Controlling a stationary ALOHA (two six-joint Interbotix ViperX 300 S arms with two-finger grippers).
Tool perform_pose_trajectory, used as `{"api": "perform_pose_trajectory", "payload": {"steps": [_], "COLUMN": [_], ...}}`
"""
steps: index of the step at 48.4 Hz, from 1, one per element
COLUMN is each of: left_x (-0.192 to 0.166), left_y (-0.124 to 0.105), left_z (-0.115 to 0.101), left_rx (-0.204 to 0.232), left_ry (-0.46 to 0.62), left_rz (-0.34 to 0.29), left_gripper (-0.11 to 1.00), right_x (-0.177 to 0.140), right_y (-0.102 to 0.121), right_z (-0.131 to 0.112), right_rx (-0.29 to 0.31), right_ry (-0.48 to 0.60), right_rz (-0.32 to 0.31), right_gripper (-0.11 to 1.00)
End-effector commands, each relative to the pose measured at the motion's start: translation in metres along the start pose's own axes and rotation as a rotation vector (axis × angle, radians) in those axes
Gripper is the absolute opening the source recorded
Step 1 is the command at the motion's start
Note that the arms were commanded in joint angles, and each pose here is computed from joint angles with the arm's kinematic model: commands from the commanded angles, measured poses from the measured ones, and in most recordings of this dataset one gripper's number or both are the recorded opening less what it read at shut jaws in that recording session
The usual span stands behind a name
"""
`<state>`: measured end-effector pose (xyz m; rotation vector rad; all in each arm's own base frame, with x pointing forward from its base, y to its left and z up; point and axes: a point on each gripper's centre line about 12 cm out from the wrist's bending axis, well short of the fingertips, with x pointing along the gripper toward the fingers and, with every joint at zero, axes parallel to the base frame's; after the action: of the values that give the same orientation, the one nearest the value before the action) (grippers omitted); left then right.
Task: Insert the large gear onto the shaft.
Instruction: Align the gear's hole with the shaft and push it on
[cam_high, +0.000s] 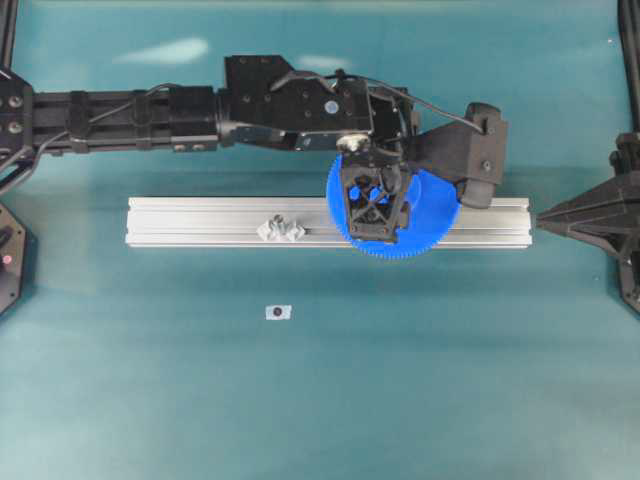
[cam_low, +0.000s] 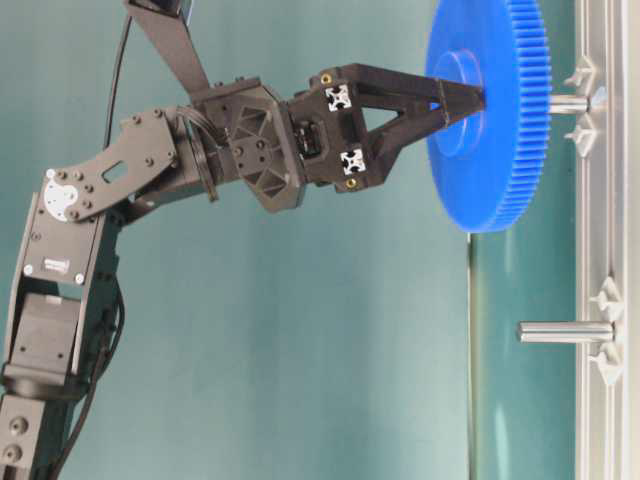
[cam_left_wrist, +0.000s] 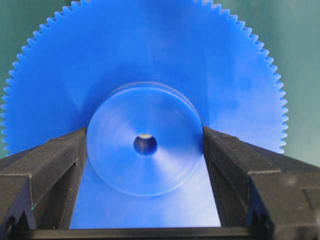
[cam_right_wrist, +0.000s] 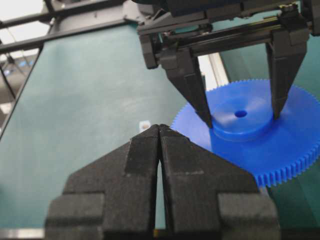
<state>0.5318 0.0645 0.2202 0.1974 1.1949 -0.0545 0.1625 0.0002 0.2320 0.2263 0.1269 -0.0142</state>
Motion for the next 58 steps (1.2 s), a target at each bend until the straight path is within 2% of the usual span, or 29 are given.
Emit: {"api": "perform_pose_trajectory", "payload": {"steps": [1, 11, 34, 58], "left_x": [-0.024, -0.015, -0.005, 0.001], "left_y": [0.007, 0.008, 0.013, -0.013], "left_z": [0.012, 0.015, 0.004, 0.006], "left_rx": [0.010, 0.020, -0.006, 0.000], "left_ry": [-0.056, -0.048, 0.008, 0.028], "left_rz": [0.021, 0.019, 0.008, -0.016], "left_gripper": [0.76, 0.76, 0.76, 0.76], "right_x": [0.001, 0.001, 0.000, 0.000], "right_y": [0.001, 0.000, -0.001, 0.000], "right_z": [0.004, 0.003, 0.002, 0.003], "right_rx": [0.012, 0.013, 0.013, 0.013], "right_ry": [-0.011, -0.007, -0.007, -0.010], "right_rz": [0.001, -0.003, -0.005, -0.004], "right_gripper": [0.05, 0.05, 0.05, 0.05]}}
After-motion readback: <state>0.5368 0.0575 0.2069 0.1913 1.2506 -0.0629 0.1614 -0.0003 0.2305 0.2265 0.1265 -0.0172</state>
